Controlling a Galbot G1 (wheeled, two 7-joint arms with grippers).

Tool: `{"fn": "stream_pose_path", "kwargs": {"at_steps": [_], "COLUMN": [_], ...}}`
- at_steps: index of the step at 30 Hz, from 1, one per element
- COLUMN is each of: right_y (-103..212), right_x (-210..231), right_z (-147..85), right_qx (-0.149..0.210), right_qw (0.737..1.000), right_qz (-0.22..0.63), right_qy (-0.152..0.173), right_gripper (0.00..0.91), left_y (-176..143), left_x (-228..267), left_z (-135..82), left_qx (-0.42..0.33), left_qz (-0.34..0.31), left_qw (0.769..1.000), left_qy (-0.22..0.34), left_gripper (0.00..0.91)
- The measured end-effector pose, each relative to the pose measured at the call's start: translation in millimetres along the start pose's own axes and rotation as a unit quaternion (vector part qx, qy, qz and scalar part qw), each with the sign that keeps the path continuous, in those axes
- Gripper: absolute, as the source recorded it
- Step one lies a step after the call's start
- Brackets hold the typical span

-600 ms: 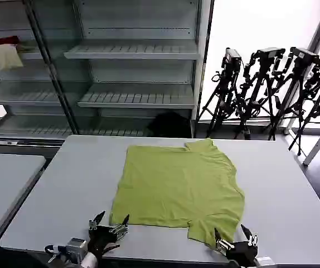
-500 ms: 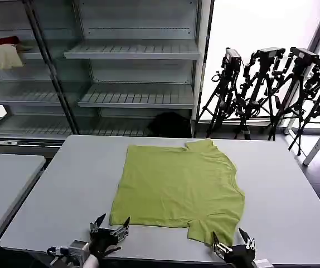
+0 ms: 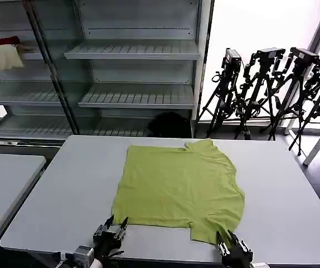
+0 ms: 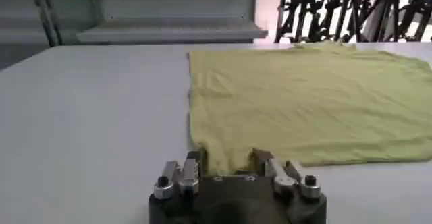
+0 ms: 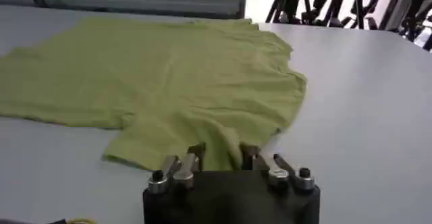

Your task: Fold and organize the clothes.

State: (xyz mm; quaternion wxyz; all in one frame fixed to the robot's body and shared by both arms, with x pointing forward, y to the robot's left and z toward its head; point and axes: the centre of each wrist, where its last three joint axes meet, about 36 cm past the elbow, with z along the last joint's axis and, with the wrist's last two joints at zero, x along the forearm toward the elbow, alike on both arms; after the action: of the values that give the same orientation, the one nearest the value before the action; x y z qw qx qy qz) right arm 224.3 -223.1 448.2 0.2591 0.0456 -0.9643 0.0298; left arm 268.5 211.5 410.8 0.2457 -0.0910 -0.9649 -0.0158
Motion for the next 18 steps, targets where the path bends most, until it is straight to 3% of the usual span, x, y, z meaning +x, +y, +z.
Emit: {"fn": "stream_pose_path", "kwargs": {"at_steps": [10, 18], "right_y": [-4, -12], "right_x": [1, -12], "right_z": [-13, -37], "right_qx": [-0.015, -0.029], "right_qw": [0.999, 0.997], "right_qz": [0.003, 0.020], "right_qy": [-0.029, -0.062], "right_gripper": [0.000, 0.000], "left_y": [-3, 5], "left_x": [-1, -5], "left_z": [-2, -31], "left_qx": [0.001, 0.027], "left_qz": [0.000, -0.006], "left_qw": [1.000, 0.998], "left_qy": [-0.016, -0.060], "left_gripper": [0.000, 0.000]}}
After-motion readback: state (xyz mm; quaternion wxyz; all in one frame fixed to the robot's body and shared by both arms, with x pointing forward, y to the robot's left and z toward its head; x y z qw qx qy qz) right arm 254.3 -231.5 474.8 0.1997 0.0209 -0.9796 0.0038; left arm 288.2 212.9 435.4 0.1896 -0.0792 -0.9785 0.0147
